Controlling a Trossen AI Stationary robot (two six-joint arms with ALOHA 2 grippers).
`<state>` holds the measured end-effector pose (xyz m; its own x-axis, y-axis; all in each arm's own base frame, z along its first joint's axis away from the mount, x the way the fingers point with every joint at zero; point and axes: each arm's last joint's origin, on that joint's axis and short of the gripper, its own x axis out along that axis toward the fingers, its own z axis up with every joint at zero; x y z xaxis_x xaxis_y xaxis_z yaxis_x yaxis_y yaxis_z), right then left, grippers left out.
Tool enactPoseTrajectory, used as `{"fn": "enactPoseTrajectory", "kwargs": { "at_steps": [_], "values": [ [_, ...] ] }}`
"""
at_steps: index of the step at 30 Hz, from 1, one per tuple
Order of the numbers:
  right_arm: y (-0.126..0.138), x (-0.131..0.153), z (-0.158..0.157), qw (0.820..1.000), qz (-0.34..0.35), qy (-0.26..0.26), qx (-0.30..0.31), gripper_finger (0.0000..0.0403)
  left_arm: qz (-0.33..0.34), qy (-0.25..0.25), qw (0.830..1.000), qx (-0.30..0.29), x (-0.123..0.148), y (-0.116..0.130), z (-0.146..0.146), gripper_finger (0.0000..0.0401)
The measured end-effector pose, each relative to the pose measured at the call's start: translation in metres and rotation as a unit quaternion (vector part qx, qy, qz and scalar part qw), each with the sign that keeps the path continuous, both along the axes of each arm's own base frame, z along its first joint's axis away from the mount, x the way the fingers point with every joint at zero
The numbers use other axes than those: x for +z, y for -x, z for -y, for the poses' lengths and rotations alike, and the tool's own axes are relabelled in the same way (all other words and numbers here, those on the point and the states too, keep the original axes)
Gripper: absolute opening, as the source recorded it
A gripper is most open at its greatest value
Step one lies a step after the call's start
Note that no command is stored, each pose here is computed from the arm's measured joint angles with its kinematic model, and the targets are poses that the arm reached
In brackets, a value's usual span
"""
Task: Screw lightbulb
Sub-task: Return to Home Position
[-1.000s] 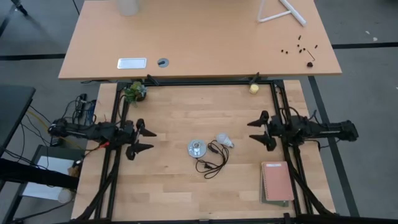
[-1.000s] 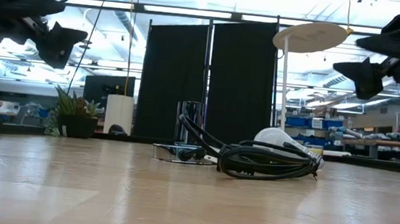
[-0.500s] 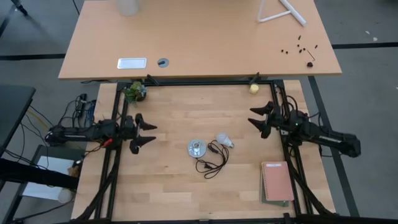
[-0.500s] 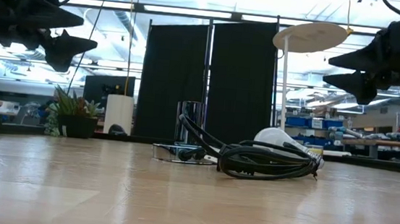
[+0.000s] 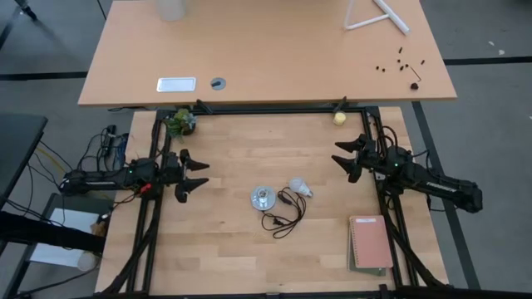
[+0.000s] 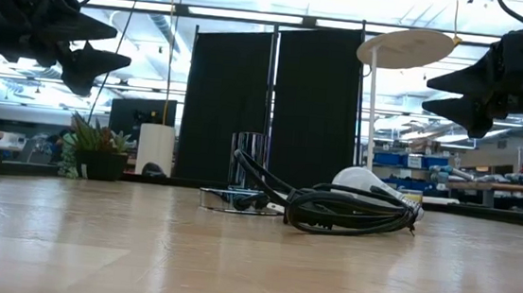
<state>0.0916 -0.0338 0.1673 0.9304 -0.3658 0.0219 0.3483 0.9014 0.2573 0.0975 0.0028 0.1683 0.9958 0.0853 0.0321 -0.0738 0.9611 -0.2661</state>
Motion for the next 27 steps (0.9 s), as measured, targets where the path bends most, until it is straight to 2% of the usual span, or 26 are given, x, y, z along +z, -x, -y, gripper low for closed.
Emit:
{"fn": "enactPoseTrajectory", "kwargs": {
  "at_steps": [27],
  "values": [
    [0.0000,0.0000,0.0000,1.000,0.000,0.000,0.000,0.0308,0.000,0.000,1.000,-0.003,0.0000,0.0000,0.0002,0.0268]
  ]
}}
